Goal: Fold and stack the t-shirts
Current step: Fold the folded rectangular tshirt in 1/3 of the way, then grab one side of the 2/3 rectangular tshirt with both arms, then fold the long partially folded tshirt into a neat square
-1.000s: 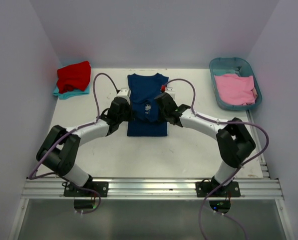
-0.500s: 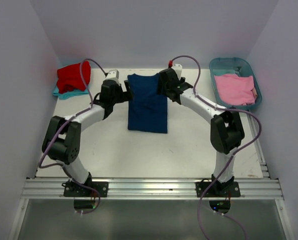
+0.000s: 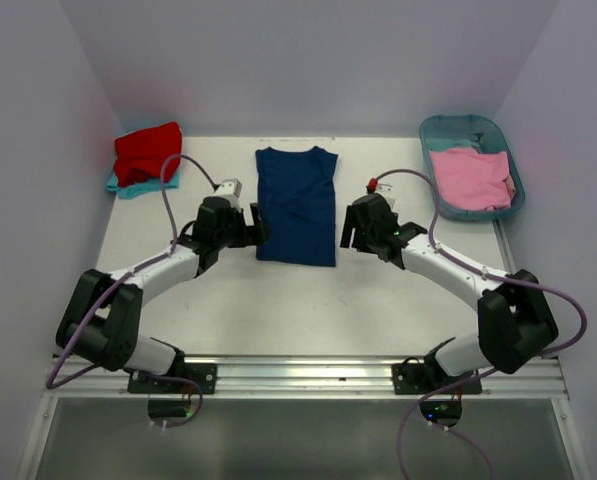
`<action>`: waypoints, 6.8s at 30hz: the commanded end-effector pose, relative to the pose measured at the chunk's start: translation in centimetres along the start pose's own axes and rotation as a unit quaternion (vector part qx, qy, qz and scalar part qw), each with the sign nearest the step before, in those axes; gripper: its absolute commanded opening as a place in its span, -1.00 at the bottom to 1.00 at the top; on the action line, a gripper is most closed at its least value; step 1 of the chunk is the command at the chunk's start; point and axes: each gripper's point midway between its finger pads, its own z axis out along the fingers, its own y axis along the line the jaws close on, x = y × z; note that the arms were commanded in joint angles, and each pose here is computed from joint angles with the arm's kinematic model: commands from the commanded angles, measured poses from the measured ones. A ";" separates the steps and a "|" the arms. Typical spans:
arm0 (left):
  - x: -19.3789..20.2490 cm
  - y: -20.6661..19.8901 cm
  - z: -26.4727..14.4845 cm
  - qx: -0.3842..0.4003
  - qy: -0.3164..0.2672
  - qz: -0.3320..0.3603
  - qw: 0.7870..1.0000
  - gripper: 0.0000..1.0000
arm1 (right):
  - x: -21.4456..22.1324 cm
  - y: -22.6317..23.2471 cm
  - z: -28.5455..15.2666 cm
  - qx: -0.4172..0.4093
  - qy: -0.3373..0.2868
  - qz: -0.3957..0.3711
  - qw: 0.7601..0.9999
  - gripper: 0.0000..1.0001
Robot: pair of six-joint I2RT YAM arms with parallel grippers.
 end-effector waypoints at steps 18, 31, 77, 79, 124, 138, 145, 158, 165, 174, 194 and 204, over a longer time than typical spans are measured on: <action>6.3 0.0 3.5 0.011 0.105 -0.002 0.994 0.93 | 5.6 2.3 2.7 -0.068 0.064 0.044 0.995 0.25; 10.3 0.8 -0.1 -0.024 0.143 -0.001 0.989 0.22 | 6.7 1.2 2.6 -0.056 0.070 0.042 0.995 0.17; 6.7 -0.7 -1.0 0.035 0.005 -0.087 0.996 0.00 | 8.0 0.5 3.9 -0.041 0.081 0.025 0.996 0.11; 6.6 -0.1 -0.9 0.020 0.005 -0.094 0.995 0.00 | 8.2 0.5 4.0 -0.040 0.085 0.024 0.995 0.11; 9.0 1.6 2.7 0.052 0.010 -0.311 0.949 -0.38 | 8.9 -0.7 4.2 -0.024 0.086 0.013 0.996 0.08; 10.0 2.2 -2.8 0.046 -0.009 -0.307 0.950 -1.00 | 9.4 -0.4 4.1 -0.036 0.092 0.022 0.995 0.05; 12.4 2.9 -3.5 0.044 0.009 -0.302 0.952 -1.00 | 10.4 3.7 1.7 -0.167 0.113 0.085 0.976 0.15; 13.9 2.5 -3.8 0.061 0.028 -0.310 0.948 -1.00 | 15.5 4.4 -0.6 -0.252 0.167 0.204 0.931 0.08; 13.6 2.2 -4.0 0.068 0.026 -0.309 0.948 -1.00 | 17.5 3.7 1.9 -0.219 0.184 0.203 0.936 -0.08; 13.6 1.2 -4.2 0.097 0.041 -0.288 0.952 -1.00 | 18.4 3.6 1.4 -0.240 0.186 0.225 0.926 -1.00; 15.3 -3.5 -16.8 0.203 0.109 -0.224 0.947 -1.00 | 15.4 -1.2 -11.4 -0.239 0.139 0.139 0.951 -1.00; 11.7 -4.4 -21.8 0.196 0.080 -0.191 0.958 -1.00 | 11.9 -1.4 -15.6 -0.247 0.104 0.107 0.957 -1.00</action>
